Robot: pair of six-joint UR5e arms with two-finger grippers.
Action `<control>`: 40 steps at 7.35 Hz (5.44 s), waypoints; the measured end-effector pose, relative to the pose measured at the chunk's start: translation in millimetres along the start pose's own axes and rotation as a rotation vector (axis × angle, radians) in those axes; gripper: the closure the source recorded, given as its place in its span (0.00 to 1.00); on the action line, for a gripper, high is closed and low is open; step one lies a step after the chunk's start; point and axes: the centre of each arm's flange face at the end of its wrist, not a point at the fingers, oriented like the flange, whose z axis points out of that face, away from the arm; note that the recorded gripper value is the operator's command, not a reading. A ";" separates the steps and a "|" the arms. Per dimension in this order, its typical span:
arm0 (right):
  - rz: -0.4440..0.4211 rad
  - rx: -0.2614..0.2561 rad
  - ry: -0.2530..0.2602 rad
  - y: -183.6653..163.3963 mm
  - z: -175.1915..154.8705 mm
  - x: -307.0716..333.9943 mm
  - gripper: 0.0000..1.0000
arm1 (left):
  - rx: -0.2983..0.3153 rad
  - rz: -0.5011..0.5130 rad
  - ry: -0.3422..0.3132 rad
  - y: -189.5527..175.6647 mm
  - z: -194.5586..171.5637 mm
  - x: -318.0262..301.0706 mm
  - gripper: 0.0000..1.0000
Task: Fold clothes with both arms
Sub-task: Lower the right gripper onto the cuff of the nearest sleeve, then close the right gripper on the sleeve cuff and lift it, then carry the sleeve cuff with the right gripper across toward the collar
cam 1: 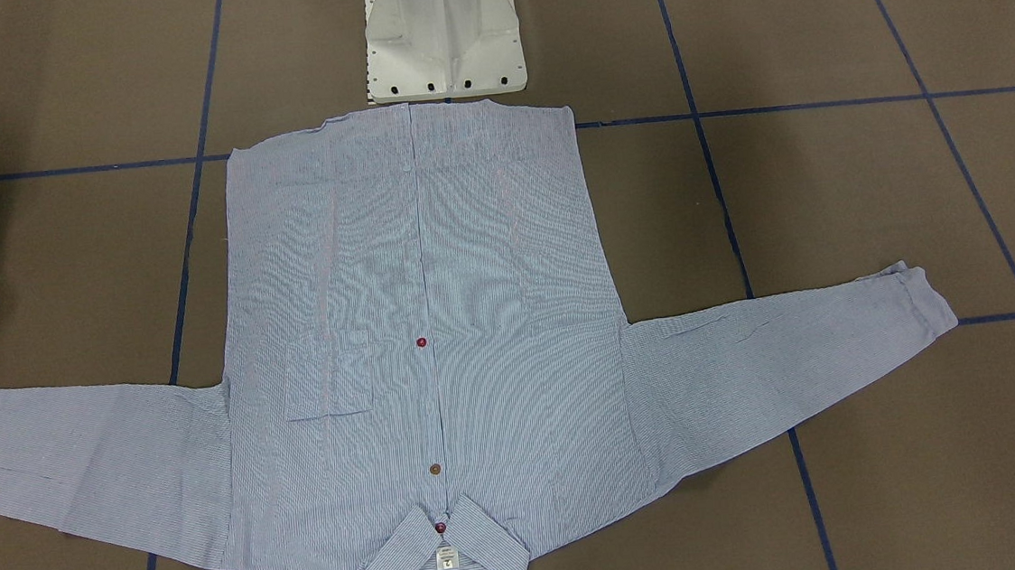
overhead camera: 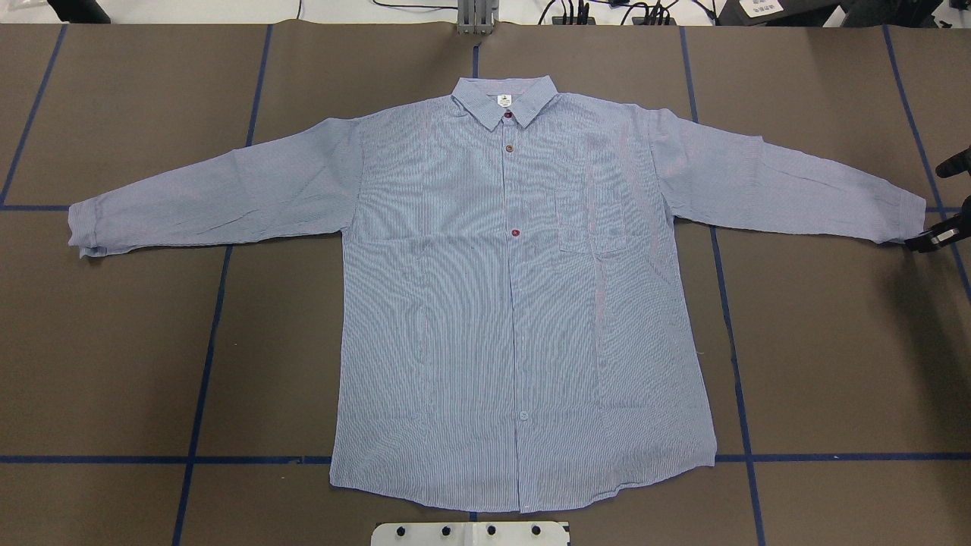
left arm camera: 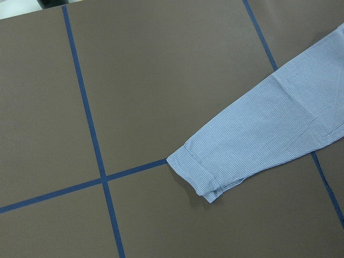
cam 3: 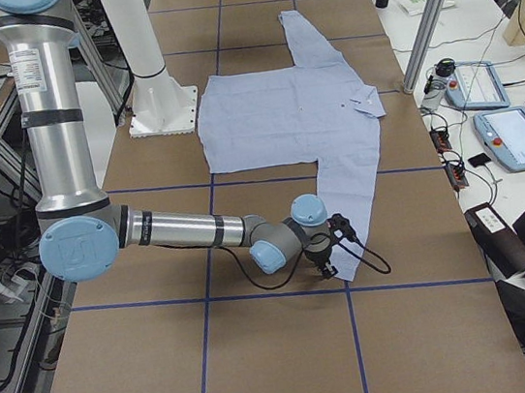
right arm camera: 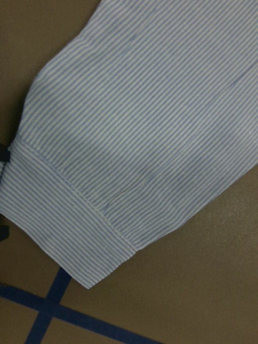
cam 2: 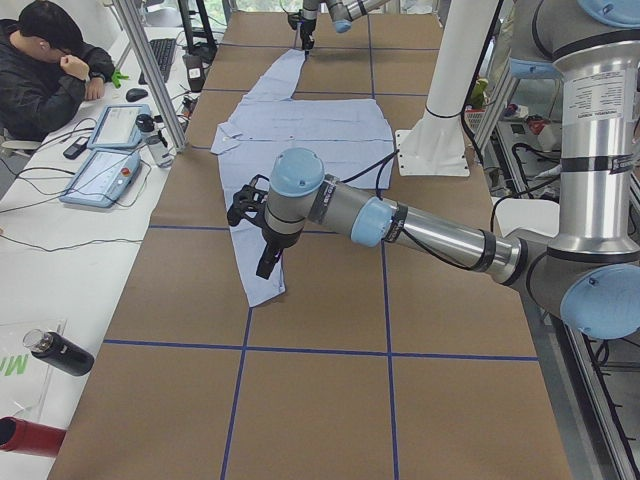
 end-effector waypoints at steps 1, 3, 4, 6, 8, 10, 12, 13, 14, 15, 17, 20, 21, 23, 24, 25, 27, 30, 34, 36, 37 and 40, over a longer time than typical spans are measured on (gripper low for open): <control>0.001 -0.001 0.000 -0.2 0.3 -0.2 0.90 | 0.000 0.000 0.000 -0.1 -0.2 0.2 0.00; 0.009 -0.006 -0.001 -0.1 1.1 -0.5 1.00 | 0.002 0.002 0.000 -0.3 -0.8 0.9 0.00; 0.019 -0.005 -0.002 -1.0 0.4 -1.1 1.00 | 0.002 0.003 0.000 -0.3 -1.0 1.2 0.00; 0.033 0.002 -0.008 -5.6 -3.1 -3.1 1.00 | 0.003 0.003 0.000 -0.4 -1.6 1.5 0.00; 0.048 0.014 -0.020 -10.6 -12.3 1.1 1.00 | 0.003 0.003 0.001 -0.5 -1.6 1.8 0.00; 0.072 0.009 -0.035 -13.9 -25.4 1.9 0.46 | 0.003 0.004 0.001 -0.6 -1.7 2.2 0.00; 0.088 0.008 -0.041 -13.9 -28.8 0.1 0.30 | 0.003 0.003 0.001 -0.4 -1.2 1.6 0.00; 0.099 0.006 -0.041 -12.2 -28.0 0.9 0.30 | 0.002 0.003 0.001 -0.4 -1.1 1.5 0.00; 0.127 -0.001 -0.040 -9.5 -25.3 2.6 0.30 | 0.002 0.003 0.002 -0.3 -1.0 1.4 0.00; 0.153 -0.006 -0.039 -8.1 -22.8 3.0 0.31 | 0.002 0.003 0.002 -0.4 -1.1 1.5 0.00; 0.140 -0.010 -0.046 -12.9 -18.1 -7.1 0.34 | 0.003 0.003 0.002 -0.5 -1.4 1.9 0.00; 0.025 -0.009 -0.045 -29.2 -9.8 -27.9 0.36 | 0.002 0.002 0.001 0.1 -1.3 1.4 0.00; -0.030 -0.009 -0.041 -30.0 -8.4 -28.0 0.37 | 0.001 0.001 0.001 0.3 -1.1 1.0 0.00; -0.136 -0.013 -0.037 -27.1 -6.5 -25.9 0.37 | 0.001 0.000 0.001 0.2 -0.7 0.4 0.00; -0.177 -0.016 -0.035 -24.0 -5.6 -24.2 0.37 | 0.001 0.000 0.001 0.1 -0.6 0.2 0.00; -0.204 -0.018 -0.027 -21.4 -5.1 -22.3 0.41 | 0.001 0.000 0.001 0.1 -0.4 0.1 0.00; -0.270 -0.022 -0.008 -18.3 -3.5 -18.7 0.50 | -0.001 -0.001 0.001 0.2 0.2 -0.5 0.00; -0.300 -0.021 0.004 -23.0 -3.1 -18.8 0.67 | -0.001 0.000 0.001 0.2 0.4 -0.4 0.00; -0.296 -0.010 0.017 -24.9 -7.3 -14.1 1.00 | -0.001 0.001 0.002 0.2 0.5 -0.4 0.00; -0.267 0.017 0.028 -30.9 -22.4 -4.4 1.00 | 0.000 0.002 0.001 0.1 0.0 -0.1 0.00; -0.252 0.039 0.032 -38.0 -34.7 -2.2 1.00 | 0.000 0.002 0.001 0.1 -0.2 -0.1 0.00; -0.119 0.095 0.030 -98.2 -118.2 -53.9 1.00 | 0.000 0.002 0.001 0.0 0.0 0.0 0.00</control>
